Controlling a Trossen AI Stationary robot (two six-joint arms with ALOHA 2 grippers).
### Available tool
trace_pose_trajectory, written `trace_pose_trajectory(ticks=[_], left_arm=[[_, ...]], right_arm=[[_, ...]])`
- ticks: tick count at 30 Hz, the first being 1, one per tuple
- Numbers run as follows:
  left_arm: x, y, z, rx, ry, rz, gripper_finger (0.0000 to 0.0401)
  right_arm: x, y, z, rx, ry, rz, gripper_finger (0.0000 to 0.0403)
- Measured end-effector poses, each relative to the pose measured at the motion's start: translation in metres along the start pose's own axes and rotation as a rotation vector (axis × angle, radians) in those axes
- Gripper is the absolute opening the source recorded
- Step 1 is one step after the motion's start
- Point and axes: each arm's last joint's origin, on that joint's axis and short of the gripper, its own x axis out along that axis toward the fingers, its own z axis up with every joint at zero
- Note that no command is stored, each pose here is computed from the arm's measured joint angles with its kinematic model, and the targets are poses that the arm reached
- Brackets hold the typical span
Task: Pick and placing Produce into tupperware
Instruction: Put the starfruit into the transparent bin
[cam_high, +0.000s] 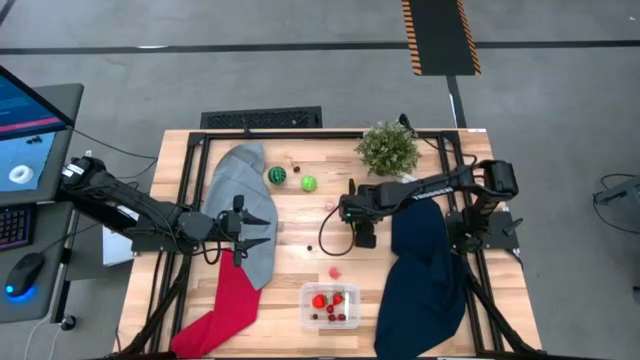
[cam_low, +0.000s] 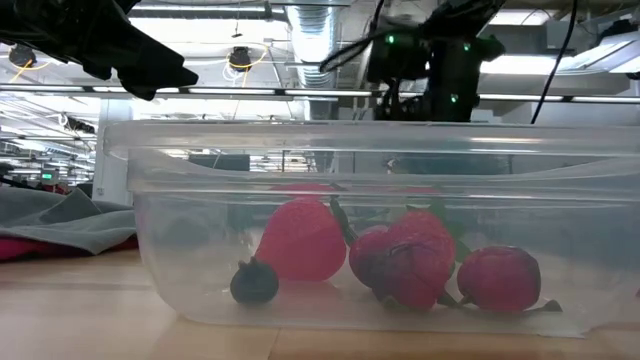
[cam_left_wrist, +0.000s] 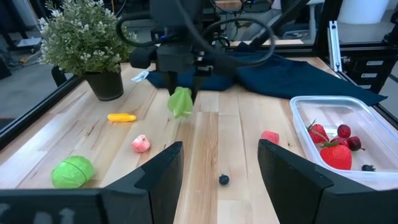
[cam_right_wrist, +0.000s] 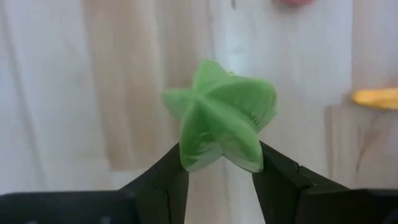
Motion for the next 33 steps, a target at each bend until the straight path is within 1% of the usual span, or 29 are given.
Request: trace_pose_trajectory(ticks=[3, 7, 9, 13, 17, 20, 23, 26, 29, 33], left_arm=[[0.0, 0.0, 0.0, 0.0, 0.0, 0.0, 0.0198], [0.0, 0.0, 0.0, 0.0, 0.0, 0.0, 0.0198], [0.0, 0.0, 0.0, 0.0, 0.0, 0.0, 0.0198], [0.0, 0.0, 0.0, -0.009, 0.0, 0.0, 0.0198], [0.0, 0.0, 0.0, -0.018, 0.0, 0.001, 0.0198], [0.0, 0.0, 0.0, -0.018, 0.0, 0.0, 0.0198], [0.0, 0.0, 0.0, -0.018, 0.0, 0.001, 0.0198], [0.0, 0.0, 0.0, -0.018, 0.0, 0.001, 0.0198], [0.0, 0.0, 0.0, -0.011, -0.001, 0.001, 0.0198], [0.0, 0.0, 0.0, -0.006, -0.002, 0.001, 0.0198]], right_arm=[[-0.006, 0.008, 0.006, 0.003, -0.027, 0.007, 0.0167], [-0.014, 0.024, 0.012, 0.013, -0.061, 0.033, 0.0184], [-0.019, 0.036, 0.015, 0.004, -0.078, 0.054, 0.0182], [-0.03, 0.064, 0.019, -0.014, -0.114, 0.09, 0.0166], [-0.048, 0.094, 0.024, -0.011, -0.17, 0.134, 0.0167], [-0.061, 0.117, 0.026, -0.002, -0.216, 0.177, 0.0181], [-0.071, 0.137, 0.024, 0.008, -0.253, 0.221, 0.0187], [-0.076, 0.156, 0.02, 0.02, -0.285, 0.252, 0.0179], [-0.079, 0.171, 0.014, 0.035, -0.301, 0.276, 0.0168], [-0.083, 0.188, 0.01, 0.068, -0.33, 0.326, 0.0176]])
